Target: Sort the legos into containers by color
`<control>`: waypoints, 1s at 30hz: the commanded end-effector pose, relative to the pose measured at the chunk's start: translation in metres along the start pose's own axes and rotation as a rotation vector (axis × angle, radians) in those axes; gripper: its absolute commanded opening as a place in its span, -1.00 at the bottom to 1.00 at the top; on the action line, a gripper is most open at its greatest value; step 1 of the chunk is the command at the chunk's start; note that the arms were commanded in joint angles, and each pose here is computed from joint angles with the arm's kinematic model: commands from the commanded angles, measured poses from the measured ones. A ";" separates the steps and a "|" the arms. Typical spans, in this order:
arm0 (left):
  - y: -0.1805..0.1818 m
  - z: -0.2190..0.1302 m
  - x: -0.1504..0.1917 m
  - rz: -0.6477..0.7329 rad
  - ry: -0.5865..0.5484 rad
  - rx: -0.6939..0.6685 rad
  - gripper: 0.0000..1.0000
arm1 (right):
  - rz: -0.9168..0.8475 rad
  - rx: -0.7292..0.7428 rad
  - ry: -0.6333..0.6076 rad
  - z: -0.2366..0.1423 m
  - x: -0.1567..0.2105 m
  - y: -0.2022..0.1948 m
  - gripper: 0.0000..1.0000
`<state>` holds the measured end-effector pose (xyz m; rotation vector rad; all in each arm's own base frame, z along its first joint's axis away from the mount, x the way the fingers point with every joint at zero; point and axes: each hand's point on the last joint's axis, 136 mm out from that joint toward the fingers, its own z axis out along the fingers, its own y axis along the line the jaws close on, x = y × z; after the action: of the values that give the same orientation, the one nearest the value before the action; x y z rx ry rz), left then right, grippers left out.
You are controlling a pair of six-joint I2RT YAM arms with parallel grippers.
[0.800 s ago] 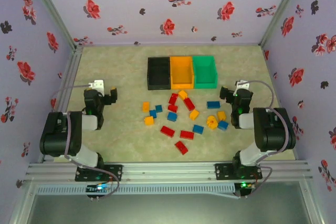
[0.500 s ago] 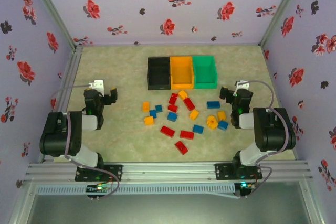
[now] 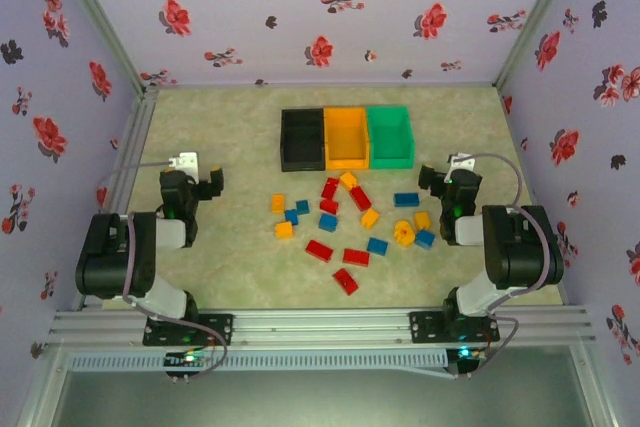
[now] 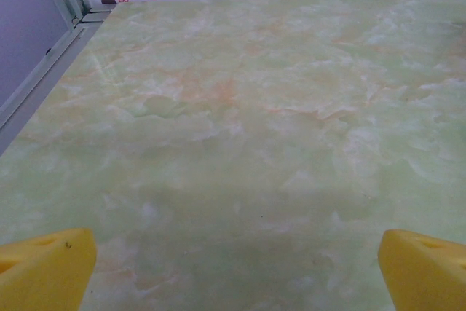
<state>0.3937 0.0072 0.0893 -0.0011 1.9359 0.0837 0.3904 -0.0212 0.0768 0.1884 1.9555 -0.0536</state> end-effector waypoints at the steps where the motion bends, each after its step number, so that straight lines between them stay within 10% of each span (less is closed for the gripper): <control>1: 0.007 0.003 -0.006 -0.012 -0.009 -0.028 0.99 | 0.014 0.016 -0.028 0.001 -0.011 -0.001 0.99; 21: 0.010 0.003 -0.008 -0.014 -0.006 -0.055 0.99 | 0.013 0.018 -0.034 0.000 -0.013 -0.002 0.99; 30: 0.015 -0.007 -0.079 -0.094 0.078 -0.095 0.99 | 0.019 0.236 0.053 -0.038 -0.069 -0.030 0.99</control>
<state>0.4163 0.0153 0.1415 -0.0664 1.9744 0.1279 0.3869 -0.0383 0.1296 0.2878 1.9541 -0.1599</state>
